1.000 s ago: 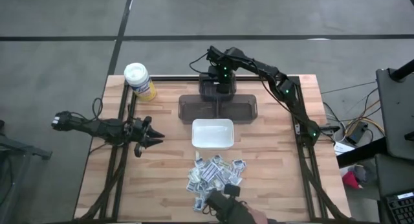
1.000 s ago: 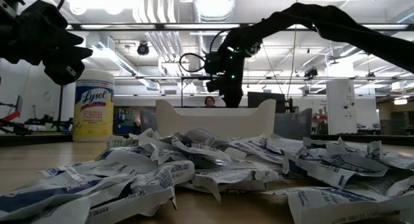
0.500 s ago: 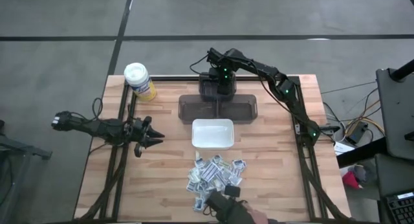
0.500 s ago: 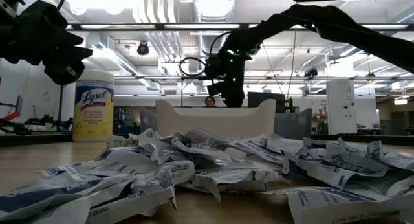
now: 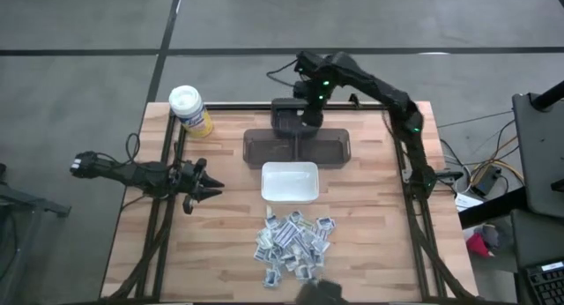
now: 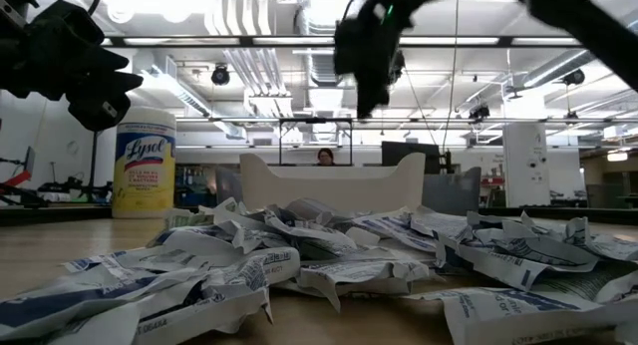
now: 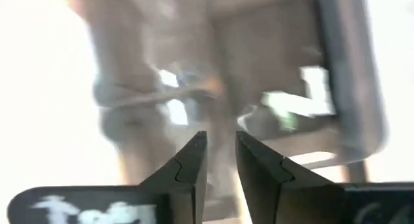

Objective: Pick & Place First Aid Supplies
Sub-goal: Put the green bandage into the top black bin

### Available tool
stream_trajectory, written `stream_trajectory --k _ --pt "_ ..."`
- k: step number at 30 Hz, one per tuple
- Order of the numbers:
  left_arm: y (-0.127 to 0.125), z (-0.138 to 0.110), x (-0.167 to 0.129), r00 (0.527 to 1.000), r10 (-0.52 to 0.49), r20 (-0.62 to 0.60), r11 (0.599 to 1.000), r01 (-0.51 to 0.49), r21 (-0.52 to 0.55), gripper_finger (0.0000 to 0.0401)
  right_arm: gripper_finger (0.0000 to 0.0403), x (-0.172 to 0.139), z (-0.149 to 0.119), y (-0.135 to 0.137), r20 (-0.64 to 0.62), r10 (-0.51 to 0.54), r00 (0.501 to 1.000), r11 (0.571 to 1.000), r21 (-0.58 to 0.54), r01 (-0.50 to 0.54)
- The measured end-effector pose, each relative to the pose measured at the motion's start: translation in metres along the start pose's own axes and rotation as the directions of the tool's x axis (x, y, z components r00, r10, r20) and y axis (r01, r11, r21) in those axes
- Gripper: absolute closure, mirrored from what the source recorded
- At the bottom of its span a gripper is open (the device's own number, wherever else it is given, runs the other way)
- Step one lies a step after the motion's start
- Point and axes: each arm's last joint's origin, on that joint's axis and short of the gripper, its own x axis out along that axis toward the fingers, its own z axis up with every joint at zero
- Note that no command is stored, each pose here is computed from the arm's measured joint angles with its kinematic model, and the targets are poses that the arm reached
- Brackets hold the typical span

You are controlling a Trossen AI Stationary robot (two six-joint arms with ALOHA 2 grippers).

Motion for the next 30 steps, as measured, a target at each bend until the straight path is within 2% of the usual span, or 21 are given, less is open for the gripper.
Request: stream_trajectory --k 3,7,11,14,22,30 --pt "0.000 0.000 0.000 1.000 0.000 0.000 1.000 0.000 0.000 0.0286 0.0336 -0.041 -0.010 0.032 0.101 0.075 0.992 0.997 -0.007 -0.074" --pt "0.000 0.000 0.000 1.000 0.000 0.000 1.000 0.000 0.000 0.0286 0.0342 -0.085 -0.031 0.076 0.188 0.095 0.978 0.995 -0.041 -0.089" --pt "0.000 0.000 0.000 1.000 0.000 0.000 1.000 0.000 0.000 0.0286 0.0344 -0.115 -0.058 0.114 0.252 0.129 0.959 0.992 -0.035 -0.124" --pt "0.000 0.000 0.000 1.000 0.000 0.000 1.000 0.000 0.000 0.0286 0.0344 -0.126 -0.079 0.138 0.285 0.160 0.945 0.986 -0.008 -0.165" --pt "0.000 0.000 0.000 1.000 -0.001 0.000 1.000 0.001 0.000 0.0286 0.0344 -0.116 -0.130 0.198 0.340 0.145 0.929 0.985 0.034 -0.166" --pt "0.000 0.000 0.000 1.000 -0.001 0.000 1.000 0.001 0.000 0.0286 0.0344 -0.065 -0.154 0.251 0.349 0.234 0.907 0.968 0.003 -0.251"
